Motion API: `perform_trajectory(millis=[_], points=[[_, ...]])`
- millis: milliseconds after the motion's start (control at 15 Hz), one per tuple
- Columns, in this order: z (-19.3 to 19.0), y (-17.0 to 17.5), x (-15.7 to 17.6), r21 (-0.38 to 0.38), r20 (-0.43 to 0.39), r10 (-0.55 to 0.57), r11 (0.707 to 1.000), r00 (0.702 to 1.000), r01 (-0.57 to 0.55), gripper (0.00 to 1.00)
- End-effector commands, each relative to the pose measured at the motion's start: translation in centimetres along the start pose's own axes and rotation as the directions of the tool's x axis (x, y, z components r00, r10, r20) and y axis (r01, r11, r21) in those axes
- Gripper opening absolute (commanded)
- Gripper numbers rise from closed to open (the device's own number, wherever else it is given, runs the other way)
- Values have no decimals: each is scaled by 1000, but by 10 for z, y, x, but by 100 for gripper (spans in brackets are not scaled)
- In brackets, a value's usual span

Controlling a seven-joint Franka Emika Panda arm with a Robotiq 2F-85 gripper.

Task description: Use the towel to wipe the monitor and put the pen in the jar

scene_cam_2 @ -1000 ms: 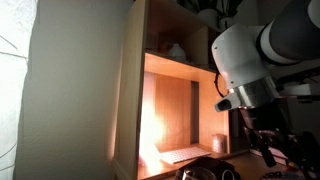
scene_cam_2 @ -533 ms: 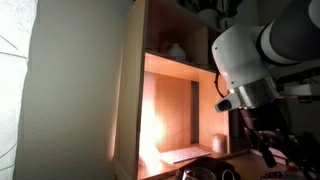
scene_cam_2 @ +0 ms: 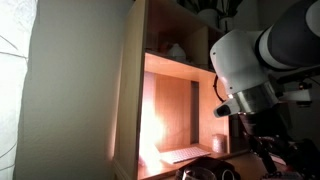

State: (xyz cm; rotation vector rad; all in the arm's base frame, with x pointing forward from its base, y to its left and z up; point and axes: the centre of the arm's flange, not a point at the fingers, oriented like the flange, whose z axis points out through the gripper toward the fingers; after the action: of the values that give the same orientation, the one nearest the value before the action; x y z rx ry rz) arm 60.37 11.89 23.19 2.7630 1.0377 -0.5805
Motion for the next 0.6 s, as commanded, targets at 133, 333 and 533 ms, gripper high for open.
perform_trajectory(millis=[133,333,533], points=[[-8,7,18,-30,-30,-46,999,998,45,100],[-10,13,26,-51,-49,-70,996,996,67,100],[-6,21,33,-39,-42,-101,994,994,99,100]])
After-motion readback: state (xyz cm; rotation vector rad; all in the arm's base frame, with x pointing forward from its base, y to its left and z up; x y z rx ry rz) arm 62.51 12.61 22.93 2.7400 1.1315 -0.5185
